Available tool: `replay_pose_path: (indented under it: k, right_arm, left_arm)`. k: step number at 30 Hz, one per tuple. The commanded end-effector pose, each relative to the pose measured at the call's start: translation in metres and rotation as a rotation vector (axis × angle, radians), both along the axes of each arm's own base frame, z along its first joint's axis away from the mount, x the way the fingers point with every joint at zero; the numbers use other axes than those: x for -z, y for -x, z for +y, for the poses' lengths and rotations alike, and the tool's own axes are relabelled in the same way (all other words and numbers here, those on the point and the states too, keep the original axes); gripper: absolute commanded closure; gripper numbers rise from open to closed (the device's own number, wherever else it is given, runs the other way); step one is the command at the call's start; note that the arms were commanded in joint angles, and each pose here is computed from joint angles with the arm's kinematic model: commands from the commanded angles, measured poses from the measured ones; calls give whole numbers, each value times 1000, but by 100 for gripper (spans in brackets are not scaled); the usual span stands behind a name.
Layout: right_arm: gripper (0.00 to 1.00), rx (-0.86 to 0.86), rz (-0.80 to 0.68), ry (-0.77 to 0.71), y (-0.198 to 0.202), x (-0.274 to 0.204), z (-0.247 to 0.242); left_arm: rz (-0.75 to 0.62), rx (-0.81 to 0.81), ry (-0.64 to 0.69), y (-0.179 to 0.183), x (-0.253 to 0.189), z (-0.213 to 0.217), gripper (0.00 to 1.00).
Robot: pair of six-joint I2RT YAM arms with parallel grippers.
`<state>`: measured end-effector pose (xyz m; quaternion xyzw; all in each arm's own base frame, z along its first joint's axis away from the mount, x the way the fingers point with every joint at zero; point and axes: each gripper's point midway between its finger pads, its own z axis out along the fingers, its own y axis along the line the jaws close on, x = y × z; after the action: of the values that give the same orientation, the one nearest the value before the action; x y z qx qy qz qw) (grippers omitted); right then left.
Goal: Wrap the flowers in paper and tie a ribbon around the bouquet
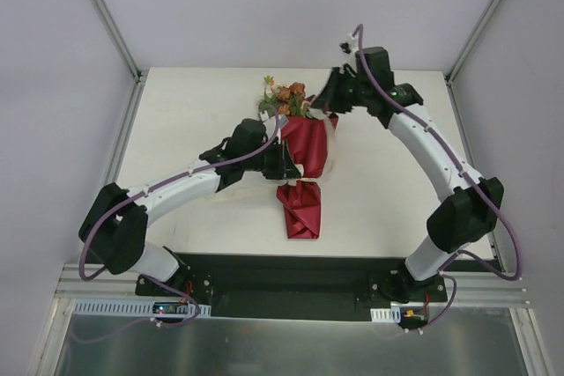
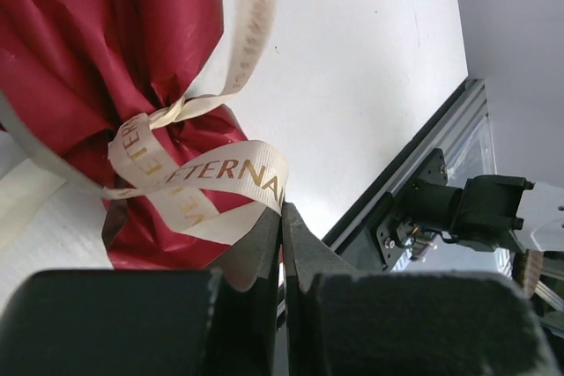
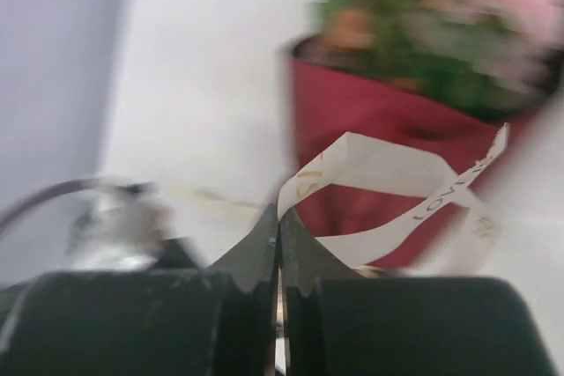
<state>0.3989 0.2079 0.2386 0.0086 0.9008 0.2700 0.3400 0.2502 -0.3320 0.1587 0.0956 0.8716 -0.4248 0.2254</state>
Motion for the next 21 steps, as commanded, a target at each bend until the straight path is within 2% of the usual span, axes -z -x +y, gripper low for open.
replay_pose_path:
  k: [1, 5, 8, 12, 21]
  right_arm:
    - [97, -348, 119, -328, 62, -50, 120]
    - [93, -504, 233, -288, 80, -10, 168]
    - [93, -562, 277, -257, 85, 22, 177]
    - [92, -665, 317, -234, 102, 43, 190]
    - [89, -779, 430, -159, 126, 97, 219]
  left_arm:
    - [-226, 18, 128, 1, -34, 0, 100]
    - [-266, 37, 128, 11, -18, 9, 100]
    - [-271, 61, 128, 18, -12, 11, 100]
    - [-269, 67, 136, 22, -11, 12, 100]
    - [-260, 96, 158, 31, -11, 10, 100]
